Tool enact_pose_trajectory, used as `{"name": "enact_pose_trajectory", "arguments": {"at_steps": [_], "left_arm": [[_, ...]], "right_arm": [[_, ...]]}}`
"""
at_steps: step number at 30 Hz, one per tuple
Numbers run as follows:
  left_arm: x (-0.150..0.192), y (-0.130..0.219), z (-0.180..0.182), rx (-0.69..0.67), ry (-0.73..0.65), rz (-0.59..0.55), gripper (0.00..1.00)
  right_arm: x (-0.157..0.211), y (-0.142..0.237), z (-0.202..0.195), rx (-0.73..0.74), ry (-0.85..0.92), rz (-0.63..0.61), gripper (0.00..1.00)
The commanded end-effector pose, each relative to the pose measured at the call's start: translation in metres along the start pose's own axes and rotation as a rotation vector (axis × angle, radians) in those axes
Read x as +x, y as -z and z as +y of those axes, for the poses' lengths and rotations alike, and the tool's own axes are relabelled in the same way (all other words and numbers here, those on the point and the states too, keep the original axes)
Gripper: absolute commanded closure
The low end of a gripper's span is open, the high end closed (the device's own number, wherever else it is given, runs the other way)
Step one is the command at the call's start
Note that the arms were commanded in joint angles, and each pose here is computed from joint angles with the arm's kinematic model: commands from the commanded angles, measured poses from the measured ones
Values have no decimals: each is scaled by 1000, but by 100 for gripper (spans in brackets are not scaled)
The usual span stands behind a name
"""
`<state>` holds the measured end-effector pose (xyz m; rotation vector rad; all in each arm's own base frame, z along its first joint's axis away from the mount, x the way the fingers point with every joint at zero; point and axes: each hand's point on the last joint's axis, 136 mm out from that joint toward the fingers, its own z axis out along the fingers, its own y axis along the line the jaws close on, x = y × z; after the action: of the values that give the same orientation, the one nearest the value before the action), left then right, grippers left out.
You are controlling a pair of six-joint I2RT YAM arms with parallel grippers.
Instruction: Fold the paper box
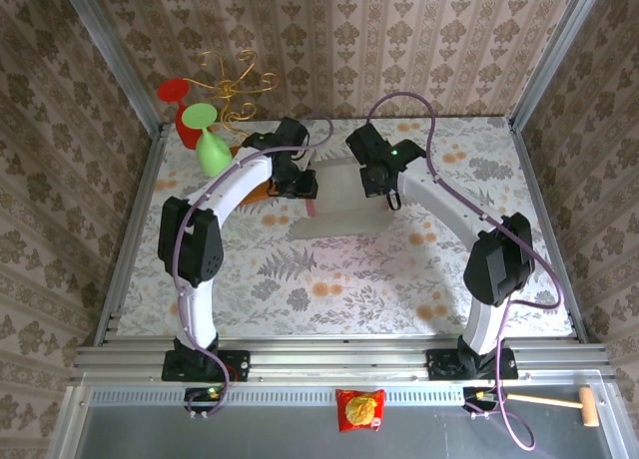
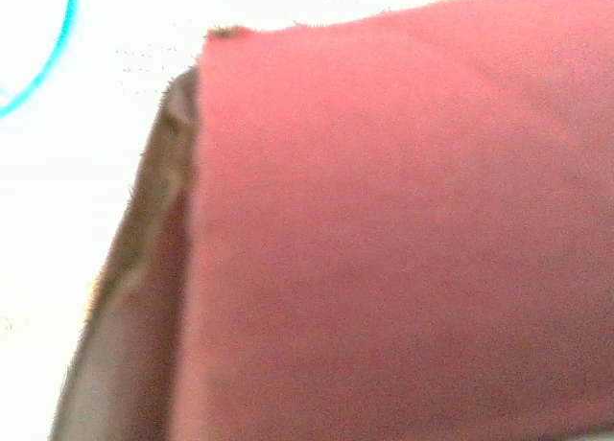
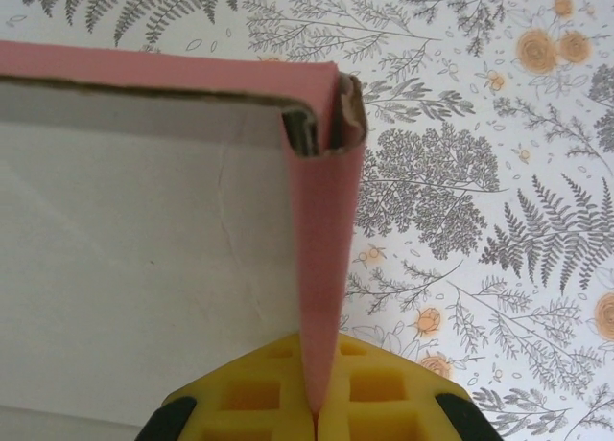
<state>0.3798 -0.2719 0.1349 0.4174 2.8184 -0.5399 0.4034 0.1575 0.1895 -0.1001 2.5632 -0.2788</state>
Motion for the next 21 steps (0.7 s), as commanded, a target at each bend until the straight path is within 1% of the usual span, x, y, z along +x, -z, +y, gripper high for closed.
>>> {"name": "enact_pose_trajectory", "arguments": {"at_steps": [1,5,8,13,14,16,21], "left_arm": [[-25,21,-13,38,-22,-142,80],[-26,16,-15,58,-24,-157,80],[-26,14,-15,64,-20,-156,89],[-22,13,-12,43,-24,-157,89],[-22,12,-10,31,-23,-158,92],[-21,13,-5,-10,-24,-166,100],[-20,22,11,-175,-19,-212,100]], "right_arm": [[7,13,1,-66,-1,14,100],[10,14,4,-98,-19,20,100],[11,13,2,-101,-30,29,100],[12,12,0,-124,-72,35,100],[12,13,0,-128,-76,34,100],[12,14,0,-133,-80,34,100],[12,16,0,-142,-96,35,100]]}}
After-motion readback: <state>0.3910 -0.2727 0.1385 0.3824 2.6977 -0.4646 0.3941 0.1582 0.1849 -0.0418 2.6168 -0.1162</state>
